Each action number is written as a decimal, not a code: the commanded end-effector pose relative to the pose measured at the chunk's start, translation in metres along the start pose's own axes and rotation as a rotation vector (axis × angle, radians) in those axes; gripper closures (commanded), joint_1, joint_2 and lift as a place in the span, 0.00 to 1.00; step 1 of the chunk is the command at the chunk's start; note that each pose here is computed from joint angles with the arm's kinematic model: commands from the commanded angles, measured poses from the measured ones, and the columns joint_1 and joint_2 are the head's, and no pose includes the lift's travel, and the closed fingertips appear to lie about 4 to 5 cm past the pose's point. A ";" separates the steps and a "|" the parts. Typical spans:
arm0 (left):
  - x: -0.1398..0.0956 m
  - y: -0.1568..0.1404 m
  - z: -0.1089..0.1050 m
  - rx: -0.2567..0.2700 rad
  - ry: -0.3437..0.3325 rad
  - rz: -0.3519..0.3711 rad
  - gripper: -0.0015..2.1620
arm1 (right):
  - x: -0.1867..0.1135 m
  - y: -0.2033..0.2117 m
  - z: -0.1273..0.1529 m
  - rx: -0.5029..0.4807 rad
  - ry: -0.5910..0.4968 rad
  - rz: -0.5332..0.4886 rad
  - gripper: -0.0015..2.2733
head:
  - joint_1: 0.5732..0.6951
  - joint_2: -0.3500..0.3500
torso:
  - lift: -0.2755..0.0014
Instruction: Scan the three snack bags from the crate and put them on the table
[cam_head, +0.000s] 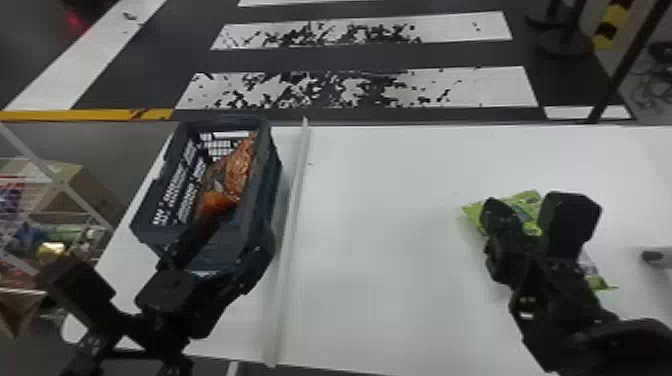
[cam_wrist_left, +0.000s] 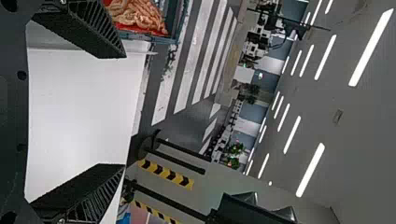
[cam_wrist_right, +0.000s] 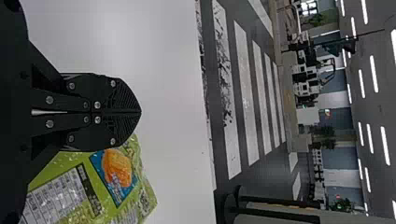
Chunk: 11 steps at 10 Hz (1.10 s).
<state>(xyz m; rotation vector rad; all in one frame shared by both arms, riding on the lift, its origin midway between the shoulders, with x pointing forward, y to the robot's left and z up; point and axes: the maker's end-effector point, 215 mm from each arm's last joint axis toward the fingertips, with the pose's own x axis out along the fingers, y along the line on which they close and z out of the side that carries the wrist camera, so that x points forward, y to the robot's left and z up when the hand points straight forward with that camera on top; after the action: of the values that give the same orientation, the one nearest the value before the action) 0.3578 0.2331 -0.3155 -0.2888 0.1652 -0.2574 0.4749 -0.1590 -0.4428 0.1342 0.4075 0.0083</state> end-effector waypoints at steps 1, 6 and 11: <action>0.001 -0.002 -0.001 0.000 0.001 -0.004 0.01 | 0.006 -0.047 0.028 0.013 -0.035 -0.068 0.93 | 1.00 0.65 | 0.66; 0.010 -0.001 -0.009 -0.011 0.006 -0.013 0.01 | 0.013 -0.111 -0.008 0.013 -0.008 -0.146 0.93 | 1.00 0.44 | 0.66; 0.014 -0.006 -0.011 -0.026 0.002 -0.045 0.01 | -0.015 -0.113 -0.058 0.013 0.056 -0.155 0.93 | 1.00 0.41 | 0.66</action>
<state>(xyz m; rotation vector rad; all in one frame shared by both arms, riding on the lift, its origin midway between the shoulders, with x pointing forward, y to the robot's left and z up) 0.3671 0.2218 -0.3261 -0.3166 0.1652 -0.2968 0.4427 -0.2658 -0.5007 0.1144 0.4636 -0.1446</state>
